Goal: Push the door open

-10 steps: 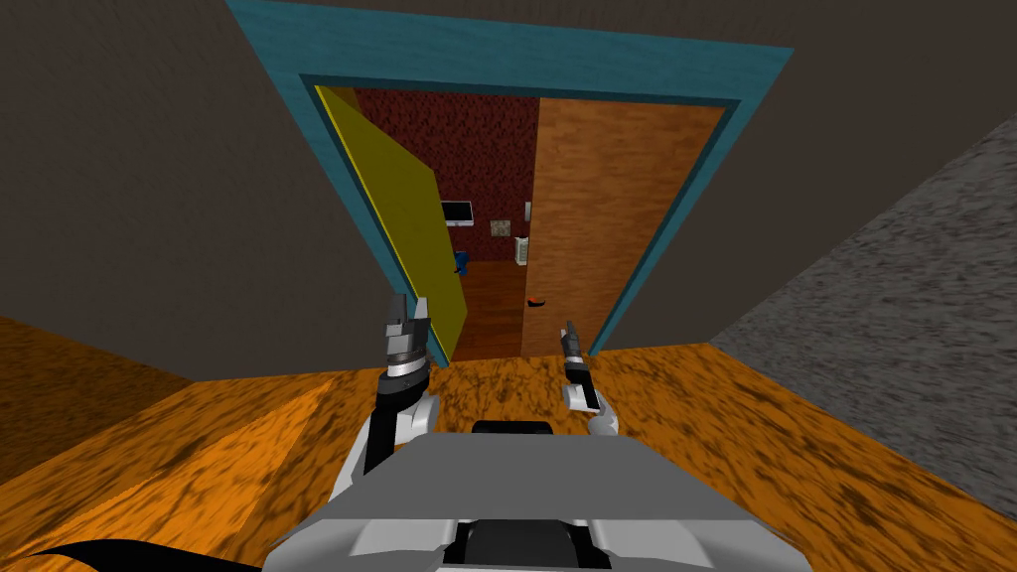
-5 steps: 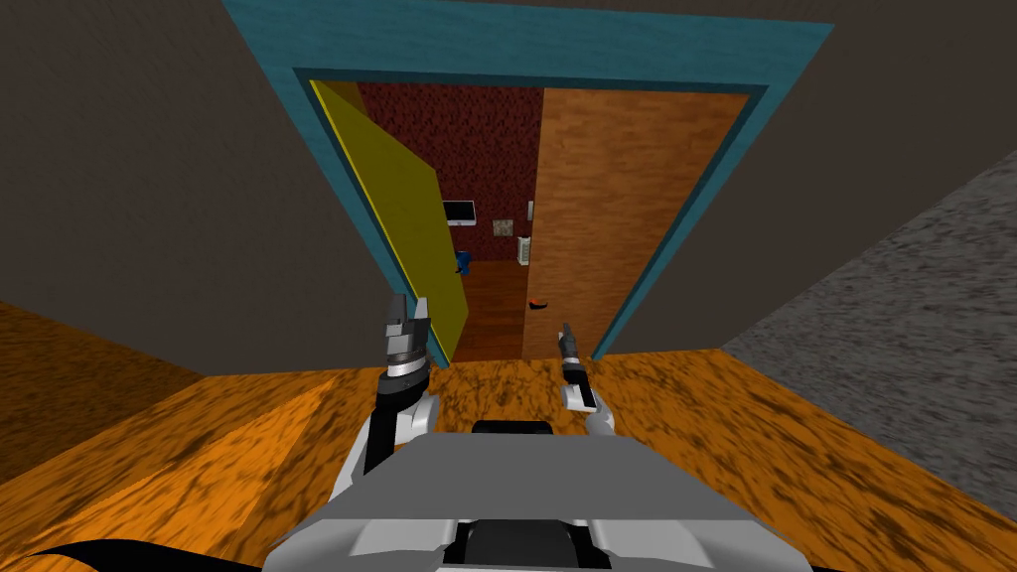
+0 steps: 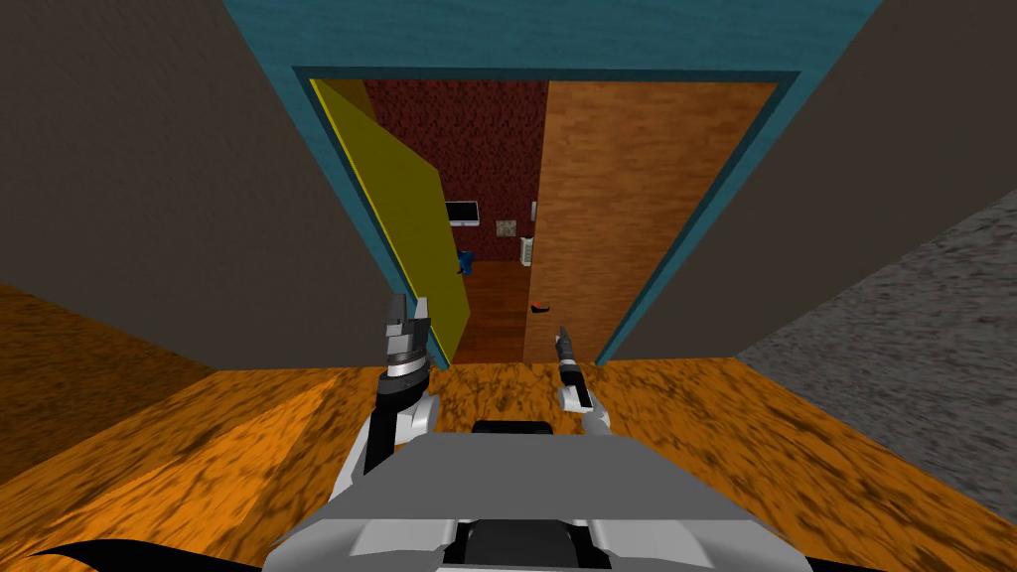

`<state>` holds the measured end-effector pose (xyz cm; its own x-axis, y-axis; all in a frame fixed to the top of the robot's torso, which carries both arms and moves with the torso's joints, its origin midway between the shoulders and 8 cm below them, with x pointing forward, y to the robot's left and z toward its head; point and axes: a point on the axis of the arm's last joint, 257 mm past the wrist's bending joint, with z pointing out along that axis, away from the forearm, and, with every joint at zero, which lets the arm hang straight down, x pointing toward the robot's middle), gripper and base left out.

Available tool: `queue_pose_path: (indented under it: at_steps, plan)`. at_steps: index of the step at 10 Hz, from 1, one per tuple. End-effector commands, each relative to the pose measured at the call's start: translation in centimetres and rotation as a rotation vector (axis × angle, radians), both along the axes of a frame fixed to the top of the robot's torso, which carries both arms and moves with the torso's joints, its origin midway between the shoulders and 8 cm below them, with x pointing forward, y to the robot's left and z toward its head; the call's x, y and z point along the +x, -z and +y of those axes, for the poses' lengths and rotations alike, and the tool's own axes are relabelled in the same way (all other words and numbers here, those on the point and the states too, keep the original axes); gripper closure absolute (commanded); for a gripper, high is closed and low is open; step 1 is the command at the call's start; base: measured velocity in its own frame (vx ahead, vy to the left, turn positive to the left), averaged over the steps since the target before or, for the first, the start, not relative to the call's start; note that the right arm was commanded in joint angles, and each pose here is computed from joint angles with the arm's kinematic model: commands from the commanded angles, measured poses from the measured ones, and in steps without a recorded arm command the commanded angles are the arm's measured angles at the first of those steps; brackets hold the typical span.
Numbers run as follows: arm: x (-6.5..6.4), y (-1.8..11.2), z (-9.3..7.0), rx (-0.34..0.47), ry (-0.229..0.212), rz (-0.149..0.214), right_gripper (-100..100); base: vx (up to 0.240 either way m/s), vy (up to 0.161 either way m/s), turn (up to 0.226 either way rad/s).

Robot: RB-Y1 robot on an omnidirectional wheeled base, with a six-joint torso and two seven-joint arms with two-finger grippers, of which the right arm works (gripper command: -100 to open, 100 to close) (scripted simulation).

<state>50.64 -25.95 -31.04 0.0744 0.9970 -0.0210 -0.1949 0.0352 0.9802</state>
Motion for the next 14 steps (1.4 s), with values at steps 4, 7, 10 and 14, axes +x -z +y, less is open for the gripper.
queue_pose_path:
  at_steps: [4, 7, 10, 14]
  plan:
    - [0.1, 3.0, 0.9, 0.010, -0.010, 0.068, -100, 0.069, -0.034, 0.049]
    - [0.1, 4.3, 1.4, 0.015, -0.016, 0.099, -100, 0.081, -0.028, 0.046]
    - [0.1, 5.8, 2.2, 0.021, -0.023, 0.136, -100, 0.061, -0.030, 0.040]
    - [-0.1, 7.3, 3.0, 0.028, -0.032, 0.174, -100, 0.066, -0.028, 0.036]
